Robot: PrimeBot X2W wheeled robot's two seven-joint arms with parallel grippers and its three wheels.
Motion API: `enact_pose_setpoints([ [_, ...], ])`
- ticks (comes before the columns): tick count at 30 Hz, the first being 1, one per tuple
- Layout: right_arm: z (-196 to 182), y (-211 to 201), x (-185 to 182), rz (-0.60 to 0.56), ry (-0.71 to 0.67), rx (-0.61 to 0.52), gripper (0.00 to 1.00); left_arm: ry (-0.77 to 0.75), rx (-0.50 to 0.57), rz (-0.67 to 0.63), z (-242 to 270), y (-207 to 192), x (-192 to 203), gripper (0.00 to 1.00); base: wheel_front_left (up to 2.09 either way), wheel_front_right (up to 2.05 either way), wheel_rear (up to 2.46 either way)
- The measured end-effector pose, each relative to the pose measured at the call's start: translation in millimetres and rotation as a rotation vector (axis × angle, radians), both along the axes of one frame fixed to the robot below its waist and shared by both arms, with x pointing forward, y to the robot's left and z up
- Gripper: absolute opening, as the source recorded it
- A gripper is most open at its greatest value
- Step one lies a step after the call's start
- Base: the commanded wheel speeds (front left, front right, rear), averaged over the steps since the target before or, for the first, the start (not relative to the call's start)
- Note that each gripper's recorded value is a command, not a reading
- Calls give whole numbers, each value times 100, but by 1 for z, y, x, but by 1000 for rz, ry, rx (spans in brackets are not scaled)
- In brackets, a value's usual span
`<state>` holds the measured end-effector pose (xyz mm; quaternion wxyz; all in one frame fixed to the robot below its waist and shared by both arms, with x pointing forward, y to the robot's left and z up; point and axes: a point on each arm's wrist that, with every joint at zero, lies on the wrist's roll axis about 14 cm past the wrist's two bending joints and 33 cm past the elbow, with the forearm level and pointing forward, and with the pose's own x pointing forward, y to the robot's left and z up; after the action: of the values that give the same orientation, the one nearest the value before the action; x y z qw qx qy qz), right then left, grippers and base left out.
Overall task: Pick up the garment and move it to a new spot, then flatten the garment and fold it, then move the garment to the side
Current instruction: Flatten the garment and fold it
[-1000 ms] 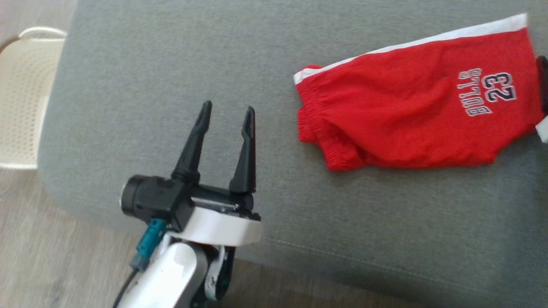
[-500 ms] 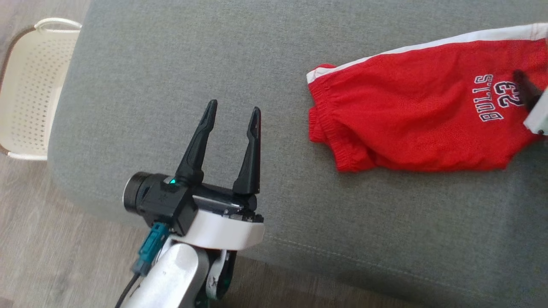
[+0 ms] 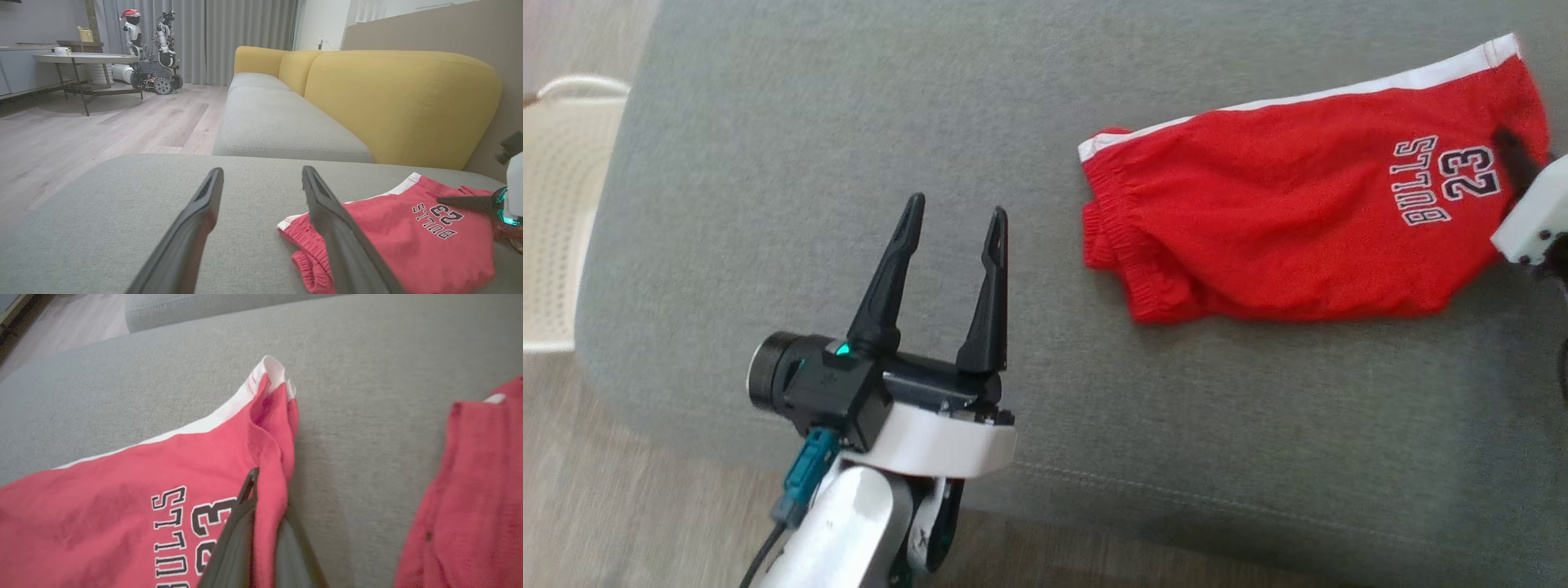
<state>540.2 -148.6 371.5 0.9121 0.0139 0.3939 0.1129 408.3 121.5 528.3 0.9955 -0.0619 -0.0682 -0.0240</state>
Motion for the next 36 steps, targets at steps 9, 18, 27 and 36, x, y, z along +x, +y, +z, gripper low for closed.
enact_pose_setpoints([
  [9,66,-66,3,-80,-130,-101,0,-29,-12,-50,9,-15,-7,100,0,0,0],
  [18,100,-38,-3,8,-196,-126,0,-33,-14,-74,11,-22,-11,100,0,0,0],
  [27,117,51,-23,188,-232,-60,0,-42,-13,-84,16,-24,-19,100,0,0,0],
  [36,85,124,-45,296,-148,8,0,-45,-12,-56,18,-16,-26,100,0,0,0],
])
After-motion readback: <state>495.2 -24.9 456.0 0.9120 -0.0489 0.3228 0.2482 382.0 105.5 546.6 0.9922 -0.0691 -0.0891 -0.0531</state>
